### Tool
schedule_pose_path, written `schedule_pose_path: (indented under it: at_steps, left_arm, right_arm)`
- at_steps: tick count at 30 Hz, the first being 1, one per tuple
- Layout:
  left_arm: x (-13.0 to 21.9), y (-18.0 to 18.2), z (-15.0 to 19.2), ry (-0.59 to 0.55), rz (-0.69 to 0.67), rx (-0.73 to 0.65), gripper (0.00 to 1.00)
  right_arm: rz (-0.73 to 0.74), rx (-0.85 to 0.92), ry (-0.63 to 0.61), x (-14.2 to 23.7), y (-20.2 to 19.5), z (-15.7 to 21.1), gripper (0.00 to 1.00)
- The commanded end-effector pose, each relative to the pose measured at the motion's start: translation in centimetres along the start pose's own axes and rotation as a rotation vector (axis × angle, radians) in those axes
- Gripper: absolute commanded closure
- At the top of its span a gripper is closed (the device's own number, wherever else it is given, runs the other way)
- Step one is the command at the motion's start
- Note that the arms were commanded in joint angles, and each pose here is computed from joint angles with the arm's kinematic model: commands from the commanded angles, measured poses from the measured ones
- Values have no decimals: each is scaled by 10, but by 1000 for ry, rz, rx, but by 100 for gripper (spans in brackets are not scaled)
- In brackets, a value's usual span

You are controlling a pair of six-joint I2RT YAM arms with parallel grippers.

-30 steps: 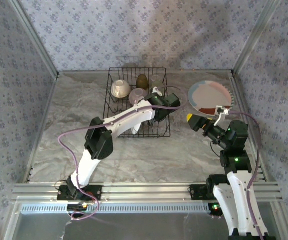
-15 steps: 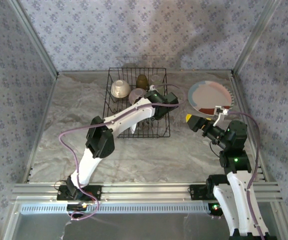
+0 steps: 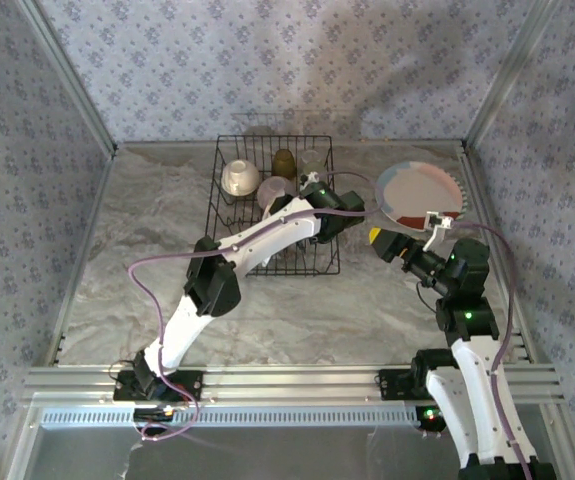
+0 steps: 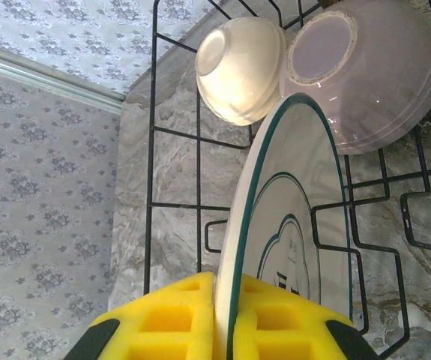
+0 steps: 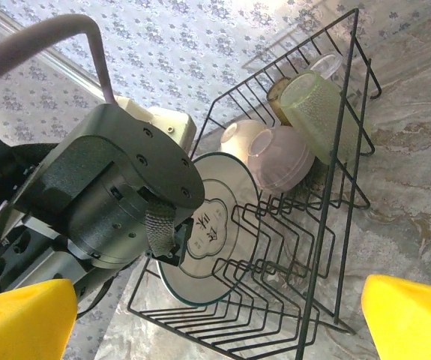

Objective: Unload the mixed dishes from the dish rack

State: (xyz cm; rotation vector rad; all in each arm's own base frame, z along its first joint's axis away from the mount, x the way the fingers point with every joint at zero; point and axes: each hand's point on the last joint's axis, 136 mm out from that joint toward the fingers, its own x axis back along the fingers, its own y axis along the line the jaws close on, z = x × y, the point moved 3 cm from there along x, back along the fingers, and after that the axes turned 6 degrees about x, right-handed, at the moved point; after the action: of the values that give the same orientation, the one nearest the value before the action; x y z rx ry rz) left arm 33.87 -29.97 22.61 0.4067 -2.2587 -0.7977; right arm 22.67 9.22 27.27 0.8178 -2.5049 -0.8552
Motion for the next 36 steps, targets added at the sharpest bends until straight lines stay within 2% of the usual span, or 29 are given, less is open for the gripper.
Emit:
schedule_pose_path:
  at_steps: [1,28,32,36]
  left_arm:
    - [27,26,-14,-60,10,50,100]
    - [72,104,-29,-141,39,141,100]
    - [76,114,-29,-127,98,181,100]
    - [75,115,-29,-83,319,252,100]
  right_arm:
    - [-32,19,-2,0,7,-2,0]
    - [-23,26,1,0,8,-4,0]
    - [-20,25,9,-1,7,-3,0]
    - [-16,23,17,-1,6,-1,0]
